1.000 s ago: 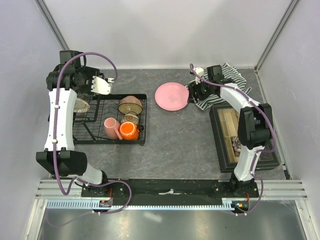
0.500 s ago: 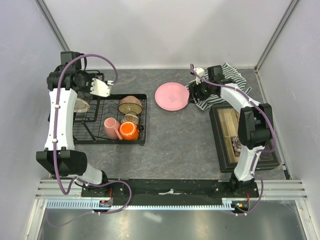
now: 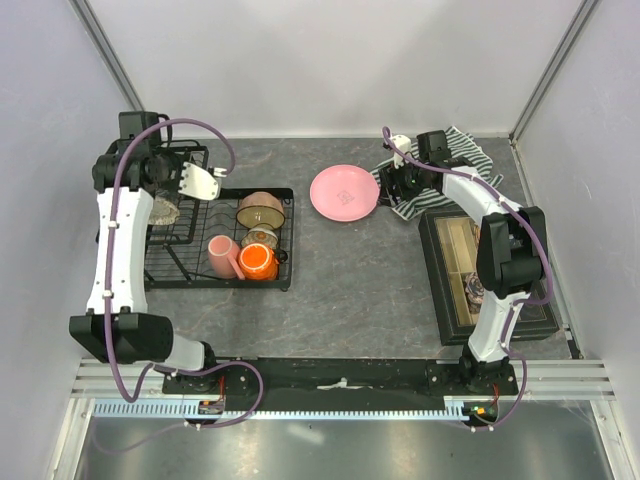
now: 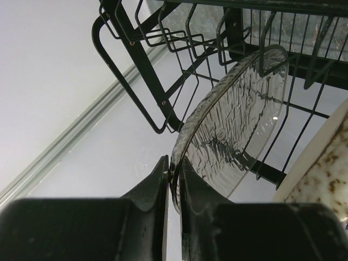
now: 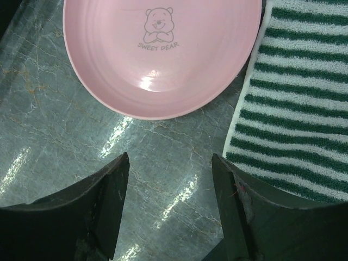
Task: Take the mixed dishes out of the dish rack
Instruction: Pick up the plate from the dish rack.
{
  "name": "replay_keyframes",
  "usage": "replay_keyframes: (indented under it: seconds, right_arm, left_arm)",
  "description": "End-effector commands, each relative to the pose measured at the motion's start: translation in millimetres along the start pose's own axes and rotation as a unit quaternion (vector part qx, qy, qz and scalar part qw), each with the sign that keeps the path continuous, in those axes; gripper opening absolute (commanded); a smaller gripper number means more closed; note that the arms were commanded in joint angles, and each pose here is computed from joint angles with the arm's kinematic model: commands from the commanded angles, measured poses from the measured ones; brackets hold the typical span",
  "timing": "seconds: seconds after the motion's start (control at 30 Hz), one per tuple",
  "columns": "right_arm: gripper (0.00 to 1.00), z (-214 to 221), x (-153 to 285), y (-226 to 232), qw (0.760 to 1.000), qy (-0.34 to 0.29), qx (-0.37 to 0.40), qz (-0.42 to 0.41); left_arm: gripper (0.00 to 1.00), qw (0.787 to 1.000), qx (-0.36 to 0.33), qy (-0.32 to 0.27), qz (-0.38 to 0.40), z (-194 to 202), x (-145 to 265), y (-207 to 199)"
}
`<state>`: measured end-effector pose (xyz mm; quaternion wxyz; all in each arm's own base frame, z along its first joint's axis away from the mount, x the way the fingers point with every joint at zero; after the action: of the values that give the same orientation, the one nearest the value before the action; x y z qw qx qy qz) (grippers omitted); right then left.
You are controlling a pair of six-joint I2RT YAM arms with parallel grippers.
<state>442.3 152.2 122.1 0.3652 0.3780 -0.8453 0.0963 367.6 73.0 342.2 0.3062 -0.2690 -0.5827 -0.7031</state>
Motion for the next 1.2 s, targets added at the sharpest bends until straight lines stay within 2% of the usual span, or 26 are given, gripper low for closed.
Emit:
replay_keyframes:
  seconds: [0.0, 0.43, 0.6, 0.77, 0.97, 1.17]
  right_arm:
    - [0.70, -5, 2, -1, 1.000, -0.016, 0.013, -0.005]
    - [0.70, 0, 1, -2, 1.000, -0.012, 0.008, -0.007]
    - [0.70, 0, 1, -2, 1.000, -0.013, 0.006, -0.008]
    - [0.70, -3, 3, -2, 1.000, -0.017, 0.005, -0.008]
    - [0.69, -14, 10, 1, 0.999, -0.031, 0.002, -0.008]
    - [0.70, -53, 39, 10, 0.997, -0.080, 0.013, -0.007]
  left_arm:
    - [0.01, 0.998, -0.022, -0.002, -0.053, 0, 17, 16]
    - [0.02, 0.993, -0.030, -0.009, -0.113, -1, 42, 35]
    - [0.01, 0.988, -0.020, -0.020, -0.154, -2, 66, 50]
    - [0.02, 0.976, 0.019, -0.054, -0.211, -6, 99, 72]
    - [0.01, 0.956, 0.103, -0.089, -0.261, -7, 126, 87]
    - [0.01, 0.918, 0.197, -0.190, -0.285, -27, 149, 94]
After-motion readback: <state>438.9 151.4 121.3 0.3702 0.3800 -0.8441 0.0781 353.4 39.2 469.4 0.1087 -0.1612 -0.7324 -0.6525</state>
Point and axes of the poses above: each gripper's point midway between its finger pads, its own x axis back along the fingers, its own y axis along the line the jaws close on, z = x × y, the point moved 2 cm from there along x, back along the fingers, and after that the axes turned 8 degrees about x, right-handed, at the moved point
